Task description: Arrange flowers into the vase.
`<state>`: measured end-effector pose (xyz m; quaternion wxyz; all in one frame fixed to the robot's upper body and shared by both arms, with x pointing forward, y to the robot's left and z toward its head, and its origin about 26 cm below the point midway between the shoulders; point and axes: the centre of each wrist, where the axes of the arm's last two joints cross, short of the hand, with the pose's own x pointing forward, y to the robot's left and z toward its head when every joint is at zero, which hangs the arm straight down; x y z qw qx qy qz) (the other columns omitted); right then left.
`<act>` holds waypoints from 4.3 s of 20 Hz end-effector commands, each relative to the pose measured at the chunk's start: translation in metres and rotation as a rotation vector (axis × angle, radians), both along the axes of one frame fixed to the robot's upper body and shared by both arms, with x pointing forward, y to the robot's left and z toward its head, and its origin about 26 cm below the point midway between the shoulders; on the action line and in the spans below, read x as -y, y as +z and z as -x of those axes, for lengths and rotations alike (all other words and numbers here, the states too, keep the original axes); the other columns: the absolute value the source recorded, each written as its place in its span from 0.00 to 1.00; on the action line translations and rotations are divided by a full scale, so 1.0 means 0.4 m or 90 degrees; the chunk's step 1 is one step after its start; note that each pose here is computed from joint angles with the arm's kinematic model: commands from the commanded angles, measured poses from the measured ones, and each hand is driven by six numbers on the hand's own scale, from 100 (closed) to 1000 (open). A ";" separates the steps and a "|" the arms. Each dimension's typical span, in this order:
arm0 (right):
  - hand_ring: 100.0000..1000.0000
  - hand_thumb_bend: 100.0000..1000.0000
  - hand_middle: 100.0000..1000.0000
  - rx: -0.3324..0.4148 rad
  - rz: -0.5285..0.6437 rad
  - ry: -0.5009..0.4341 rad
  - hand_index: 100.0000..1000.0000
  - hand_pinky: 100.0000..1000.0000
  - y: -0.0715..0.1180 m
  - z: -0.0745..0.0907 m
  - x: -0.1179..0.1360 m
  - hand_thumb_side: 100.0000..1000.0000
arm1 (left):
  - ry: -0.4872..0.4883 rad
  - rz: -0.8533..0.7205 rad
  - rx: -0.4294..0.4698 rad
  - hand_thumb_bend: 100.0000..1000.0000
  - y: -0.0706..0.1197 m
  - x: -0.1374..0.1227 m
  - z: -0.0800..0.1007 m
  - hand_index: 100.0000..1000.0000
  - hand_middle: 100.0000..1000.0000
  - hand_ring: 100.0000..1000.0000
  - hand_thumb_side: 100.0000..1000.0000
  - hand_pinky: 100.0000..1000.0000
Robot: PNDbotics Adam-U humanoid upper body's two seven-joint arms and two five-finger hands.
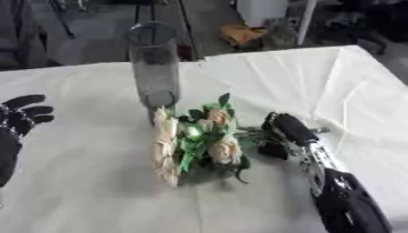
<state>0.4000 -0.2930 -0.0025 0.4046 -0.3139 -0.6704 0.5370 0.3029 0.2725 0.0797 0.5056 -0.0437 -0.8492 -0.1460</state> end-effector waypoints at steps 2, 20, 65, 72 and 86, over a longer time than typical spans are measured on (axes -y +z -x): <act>0.00 0.00 0.00 0.031 -0.022 -0.027 0.03 0.00 0.023 -0.010 0.016 0.87 | 0.000 -0.004 0.020 0.84 0.022 -0.004 -0.006 0.78 0.74 0.72 0.97 0.74; 0.00 0.00 0.00 0.158 -0.077 -0.062 0.01 0.00 0.205 -0.088 -0.015 0.89 | -0.001 -0.003 0.018 0.83 0.021 -0.003 -0.007 0.78 0.74 0.72 0.97 0.74; 0.00 0.00 0.00 0.261 -0.590 -0.107 0.00 0.00 0.783 -0.184 -0.278 0.78 | -0.048 0.004 0.020 0.81 0.032 0.035 -0.019 0.77 0.74 0.72 0.98 0.74; 0.00 0.00 0.00 0.265 -0.639 -0.085 0.00 0.00 0.808 -0.166 -0.319 0.78 | -0.056 0.006 0.023 0.81 0.037 0.044 -0.024 0.77 0.74 0.72 0.98 0.74; 0.00 0.00 0.00 0.268 -0.699 0.013 0.00 0.00 0.856 -0.123 -0.436 0.79 | -0.071 0.007 0.022 0.81 0.039 0.055 -0.028 0.77 0.74 0.72 0.98 0.74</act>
